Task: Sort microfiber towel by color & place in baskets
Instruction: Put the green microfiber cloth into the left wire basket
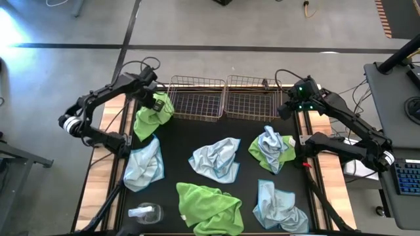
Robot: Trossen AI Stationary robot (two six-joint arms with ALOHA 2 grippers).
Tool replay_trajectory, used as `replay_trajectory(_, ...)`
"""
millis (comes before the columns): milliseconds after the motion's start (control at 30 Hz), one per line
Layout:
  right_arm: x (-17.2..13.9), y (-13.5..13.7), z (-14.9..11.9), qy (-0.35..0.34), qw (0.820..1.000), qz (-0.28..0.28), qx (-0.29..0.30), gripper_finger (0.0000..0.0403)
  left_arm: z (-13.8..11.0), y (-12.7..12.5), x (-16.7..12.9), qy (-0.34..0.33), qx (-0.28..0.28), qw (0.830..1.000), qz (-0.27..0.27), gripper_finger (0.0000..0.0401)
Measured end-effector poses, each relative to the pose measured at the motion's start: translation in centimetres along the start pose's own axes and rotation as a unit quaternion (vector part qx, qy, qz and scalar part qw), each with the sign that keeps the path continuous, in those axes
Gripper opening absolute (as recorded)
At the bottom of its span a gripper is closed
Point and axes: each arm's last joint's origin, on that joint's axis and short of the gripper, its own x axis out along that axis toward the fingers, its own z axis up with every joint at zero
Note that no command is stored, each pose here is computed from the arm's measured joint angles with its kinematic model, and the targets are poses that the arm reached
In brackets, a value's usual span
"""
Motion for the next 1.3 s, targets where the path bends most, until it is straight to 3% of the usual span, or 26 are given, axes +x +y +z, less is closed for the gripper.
replay_trajectory(433,0.0,0.0,0.0,0.000,1.000,0.000,0.001,0.0160,1.1,-0.5,-11.2,-0.160,0.007,0.987,-0.021,0.0000)
replay_trajectory(667,0.0,0.0,0.0,0.000,1.000,0.000,0.000,0.0160,1.6,-2.1,-19.1,-0.287,0.044,0.955,-0.053,0.0000)
replay_trajectory(867,0.0,0.0,0.0,-0.001,1.000,0.000,0.000,0.0160,1.8,-4.3,-23.9,-0.359,0.098,0.923,-0.096,0.0000)
replay_trajectory(1100,0.0,0.0,0.0,-0.001,1.000,0.000,0.000,0.0160,3.7,-7.4,-24.5,-0.364,0.158,0.910,-0.118,0.0000)
replay_trajectory(1300,0.0,0.0,0.0,-0.001,1.000,0.000,0.000,0.0160,6.8,-9.4,-21.7,-0.322,0.200,0.920,-0.104,0.0000)
